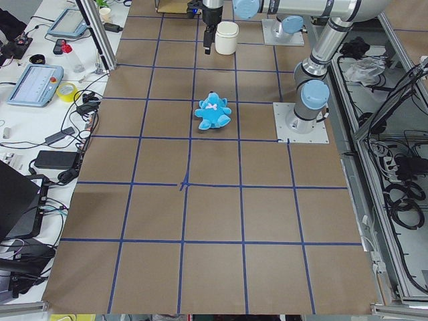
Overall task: Open trash can with right arm
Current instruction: 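Move the right gripper down toward the white trash can lid, then press the right gripper down on the trash can lid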
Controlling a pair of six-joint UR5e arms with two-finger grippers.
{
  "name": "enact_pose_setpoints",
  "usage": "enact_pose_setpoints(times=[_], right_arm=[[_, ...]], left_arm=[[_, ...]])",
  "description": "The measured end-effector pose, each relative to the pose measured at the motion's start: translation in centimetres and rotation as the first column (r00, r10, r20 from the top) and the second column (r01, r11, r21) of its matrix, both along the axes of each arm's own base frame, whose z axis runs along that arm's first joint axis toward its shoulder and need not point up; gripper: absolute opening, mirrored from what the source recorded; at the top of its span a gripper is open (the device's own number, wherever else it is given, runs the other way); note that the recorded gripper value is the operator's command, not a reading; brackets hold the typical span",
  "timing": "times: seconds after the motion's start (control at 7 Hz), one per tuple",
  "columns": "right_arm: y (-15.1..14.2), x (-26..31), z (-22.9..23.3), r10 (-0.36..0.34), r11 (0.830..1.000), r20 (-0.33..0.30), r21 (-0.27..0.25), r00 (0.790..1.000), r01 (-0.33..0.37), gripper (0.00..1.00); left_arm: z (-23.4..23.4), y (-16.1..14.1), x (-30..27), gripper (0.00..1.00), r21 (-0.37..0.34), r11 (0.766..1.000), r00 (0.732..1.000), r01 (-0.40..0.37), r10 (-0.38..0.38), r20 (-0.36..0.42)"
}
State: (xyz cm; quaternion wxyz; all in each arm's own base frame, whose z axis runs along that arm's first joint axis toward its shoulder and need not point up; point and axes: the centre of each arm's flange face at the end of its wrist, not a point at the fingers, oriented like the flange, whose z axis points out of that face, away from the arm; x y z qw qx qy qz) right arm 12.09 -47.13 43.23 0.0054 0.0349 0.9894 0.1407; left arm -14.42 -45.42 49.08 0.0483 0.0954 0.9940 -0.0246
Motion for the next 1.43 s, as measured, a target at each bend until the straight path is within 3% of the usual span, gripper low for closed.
enact_pose_setpoints(times=[0.57, 1.43], right_arm=[[1.9, 0.5, -6.4, -0.008, 0.994, 0.039, 0.110, 0.999, 0.003, 0.00], [3.6, 0.8, -11.4, -0.023, 0.987, 0.065, 0.159, 0.998, 0.012, 0.00]], left_arm=[[0.0, 0.0, 0.0, 1.00, 0.000, 1.000, 1.000, 0.000, 0.000, 0.000], [0.0, 0.0, 0.0, 1.00, 0.000, 1.000, 1.000, 0.000, 0.000, 0.000]])
